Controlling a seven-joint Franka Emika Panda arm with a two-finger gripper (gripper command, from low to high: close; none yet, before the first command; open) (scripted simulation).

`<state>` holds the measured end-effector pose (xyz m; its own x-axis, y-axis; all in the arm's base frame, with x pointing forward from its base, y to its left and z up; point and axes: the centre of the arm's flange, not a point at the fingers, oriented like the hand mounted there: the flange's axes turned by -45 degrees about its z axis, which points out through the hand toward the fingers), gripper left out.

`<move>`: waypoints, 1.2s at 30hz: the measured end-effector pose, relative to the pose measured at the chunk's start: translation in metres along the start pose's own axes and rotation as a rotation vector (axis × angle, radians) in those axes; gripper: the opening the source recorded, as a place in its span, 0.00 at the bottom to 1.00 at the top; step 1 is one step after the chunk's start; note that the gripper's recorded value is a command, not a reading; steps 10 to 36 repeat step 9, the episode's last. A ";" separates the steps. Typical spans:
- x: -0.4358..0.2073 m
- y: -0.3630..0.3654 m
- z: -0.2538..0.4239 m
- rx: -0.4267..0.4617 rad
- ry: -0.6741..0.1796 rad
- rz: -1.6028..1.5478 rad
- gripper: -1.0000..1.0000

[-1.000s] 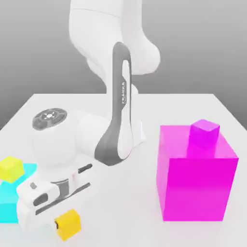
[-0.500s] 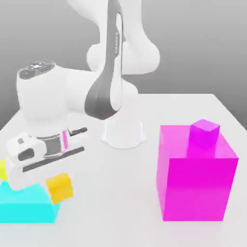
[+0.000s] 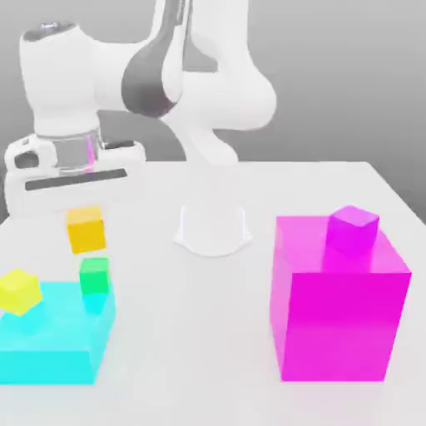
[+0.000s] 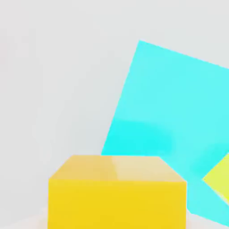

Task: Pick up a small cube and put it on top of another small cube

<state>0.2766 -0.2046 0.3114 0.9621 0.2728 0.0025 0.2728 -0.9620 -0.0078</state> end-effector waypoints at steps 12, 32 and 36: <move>-0.004 0.000 0.054 -0.004 -0.002 0.009 1.00; -0.004 0.000 0.054 -0.004 -0.002 0.009 1.00; -0.004 0.000 0.054 -0.004 -0.002 0.009 1.00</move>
